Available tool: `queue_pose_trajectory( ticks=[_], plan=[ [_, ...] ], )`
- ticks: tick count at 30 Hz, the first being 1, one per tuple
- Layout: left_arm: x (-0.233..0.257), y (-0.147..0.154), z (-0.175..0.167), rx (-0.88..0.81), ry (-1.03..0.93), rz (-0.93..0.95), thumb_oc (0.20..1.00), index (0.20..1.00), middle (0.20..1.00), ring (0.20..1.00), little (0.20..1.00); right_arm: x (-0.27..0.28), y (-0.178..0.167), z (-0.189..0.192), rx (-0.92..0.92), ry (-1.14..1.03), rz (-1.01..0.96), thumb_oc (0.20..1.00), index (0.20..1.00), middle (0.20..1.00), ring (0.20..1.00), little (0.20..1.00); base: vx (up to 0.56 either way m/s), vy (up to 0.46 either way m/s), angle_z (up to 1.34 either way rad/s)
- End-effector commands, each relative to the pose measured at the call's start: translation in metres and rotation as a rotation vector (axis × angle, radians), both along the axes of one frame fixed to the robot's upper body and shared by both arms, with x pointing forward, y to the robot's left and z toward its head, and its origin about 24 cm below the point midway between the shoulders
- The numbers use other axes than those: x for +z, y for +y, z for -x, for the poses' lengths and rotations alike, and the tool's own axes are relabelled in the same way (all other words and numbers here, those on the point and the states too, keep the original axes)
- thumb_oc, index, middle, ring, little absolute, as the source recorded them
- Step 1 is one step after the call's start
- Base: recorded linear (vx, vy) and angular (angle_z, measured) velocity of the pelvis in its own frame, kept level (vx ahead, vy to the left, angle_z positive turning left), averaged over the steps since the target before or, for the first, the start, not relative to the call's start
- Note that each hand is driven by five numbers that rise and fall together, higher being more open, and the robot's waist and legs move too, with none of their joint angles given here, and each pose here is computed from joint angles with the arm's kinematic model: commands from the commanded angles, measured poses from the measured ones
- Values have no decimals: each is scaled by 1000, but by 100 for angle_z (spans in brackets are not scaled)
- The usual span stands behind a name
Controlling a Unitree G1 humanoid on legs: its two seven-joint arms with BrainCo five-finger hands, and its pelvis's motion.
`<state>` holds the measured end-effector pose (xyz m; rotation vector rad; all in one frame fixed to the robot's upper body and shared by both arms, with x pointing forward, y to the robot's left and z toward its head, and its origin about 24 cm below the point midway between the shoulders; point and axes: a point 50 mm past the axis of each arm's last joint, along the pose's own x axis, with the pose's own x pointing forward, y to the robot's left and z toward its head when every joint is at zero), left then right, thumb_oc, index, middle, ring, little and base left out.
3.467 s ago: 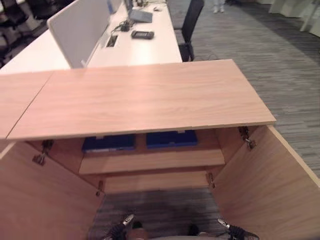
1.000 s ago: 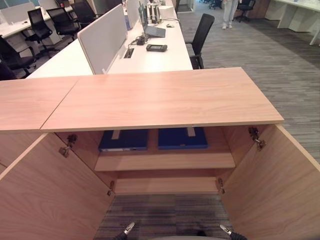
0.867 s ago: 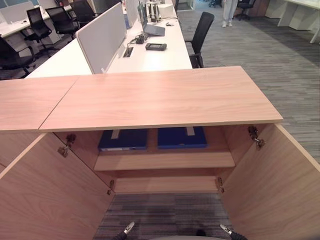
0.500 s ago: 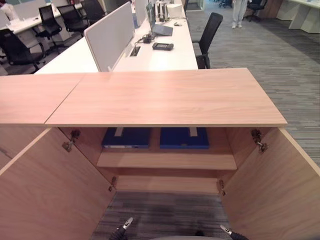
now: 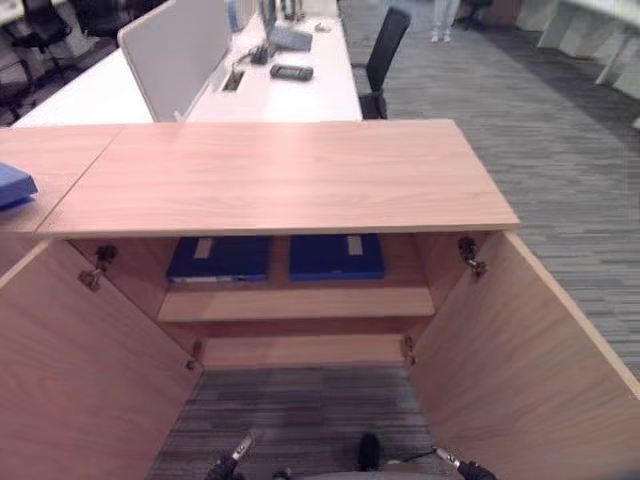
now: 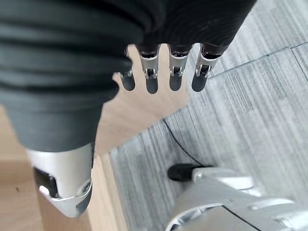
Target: Put the empty folder in the office cabinet
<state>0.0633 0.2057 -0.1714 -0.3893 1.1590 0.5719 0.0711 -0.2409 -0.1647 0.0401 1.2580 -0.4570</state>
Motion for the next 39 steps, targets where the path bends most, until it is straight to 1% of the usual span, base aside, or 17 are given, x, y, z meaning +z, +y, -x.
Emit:
queue_pose_trajectory(
  ticks=[1, 8, 17, 33, 39],
  plan=[
    [0, -4, -1, -3, -11, -6, 1000, 1000, 1000, 1000, 1000, 4, 6, -29, 25, -47, 3, 1000, 1000, 1000, 1000, 1000, -48, 88, -13],
    [-1, -5, 1, 14, -3, -1, 1000, 1000, 1000, 1000, 1000, 5, 8, -36, 28, -68, 0, 1000, 1000, 1000, 1000, 1000, -15, 60, -10],
    [-1, -6, -2, 4, -26, 17, 1000, 1000, 1000, 1000, 1000, 5, 6, -33, 27, -63, 1, 1000, 1000, 1000, 1000, 1000, 2, 21, 0],
    [0, -9, -6, -67, -36, 31, 1000, 1000, 1000, 1000, 1000, 4, 16, -36, 60, -94, -8, 1000, 1000, 1000, 1000, 1000, 7, 13, 4],
    [2, -12, -18, -141, -78, 22, 1000, 1000, 1000, 1000, 1000, 3, 13, -31, 62, -78, 1, 1000, 1000, 1000, 1000, 1000, 2, 0, 1]
  ],
)
